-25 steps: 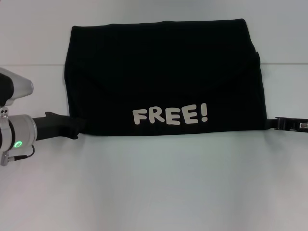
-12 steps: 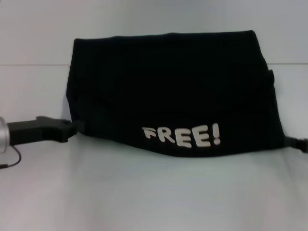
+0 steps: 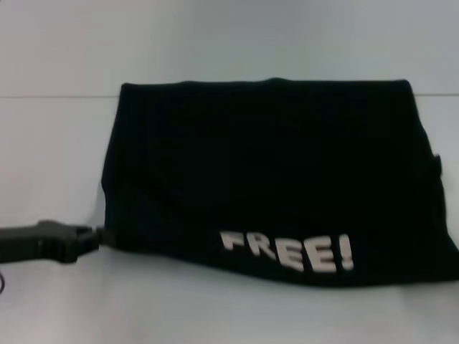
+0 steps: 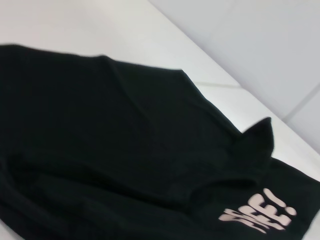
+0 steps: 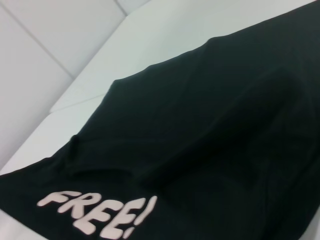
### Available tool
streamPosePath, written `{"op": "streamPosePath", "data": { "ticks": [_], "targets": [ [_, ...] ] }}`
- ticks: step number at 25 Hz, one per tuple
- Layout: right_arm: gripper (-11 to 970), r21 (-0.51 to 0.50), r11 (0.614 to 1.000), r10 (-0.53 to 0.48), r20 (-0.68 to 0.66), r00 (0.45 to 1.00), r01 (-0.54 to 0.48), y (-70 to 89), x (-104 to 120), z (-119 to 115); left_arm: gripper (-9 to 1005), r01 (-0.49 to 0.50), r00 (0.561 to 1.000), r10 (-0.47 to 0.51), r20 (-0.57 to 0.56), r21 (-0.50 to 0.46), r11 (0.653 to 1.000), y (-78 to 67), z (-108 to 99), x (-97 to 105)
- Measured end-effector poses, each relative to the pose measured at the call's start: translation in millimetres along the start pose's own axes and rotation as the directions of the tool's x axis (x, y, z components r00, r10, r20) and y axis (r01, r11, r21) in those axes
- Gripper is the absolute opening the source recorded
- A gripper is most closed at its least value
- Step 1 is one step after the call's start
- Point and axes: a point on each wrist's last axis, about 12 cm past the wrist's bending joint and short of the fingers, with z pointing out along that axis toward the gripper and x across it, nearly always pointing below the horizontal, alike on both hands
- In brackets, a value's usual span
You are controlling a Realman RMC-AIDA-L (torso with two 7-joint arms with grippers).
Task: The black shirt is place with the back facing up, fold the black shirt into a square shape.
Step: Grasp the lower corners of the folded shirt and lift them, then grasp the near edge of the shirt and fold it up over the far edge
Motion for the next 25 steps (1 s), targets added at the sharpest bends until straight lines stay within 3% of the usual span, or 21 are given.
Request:
{"op": "streamPosePath", "data": {
  "ticks": [9, 15, 21, 25],
  "targets": [
    [2, -0.073, 0.997, -0.009, -0.053, 0.999, 0.005, 13.1, 42, -35, 9, 0.034, 0.995, -0.019, -0.095, 0.161, 0.986, -20.8, -18, 23],
    [2, -0.107, 0.994, 0.002, -0.062, 0.998, -0.008, 19.6, 53, -44, 9, 0.057, 0.989, -0.026, -0.143, 0.218, 0.974, -28.6, -23, 35],
    [3, -0.104, 0.995, -0.006, -0.037, 0.999, 0.002, 18.0, 48, -48, 9, 0.060, 0.988, -0.026, -0.155, 0.218, 0.974, -28.2, -22, 34],
    [3, -0.121, 0.991, -0.055, -0.019, 0.998, 0.053, 16.1, 26, -39, 11, 0.020, 0.989, 0.014, -0.150, 0.221, 0.975, -25.1, -17, 13]
  ]
}}
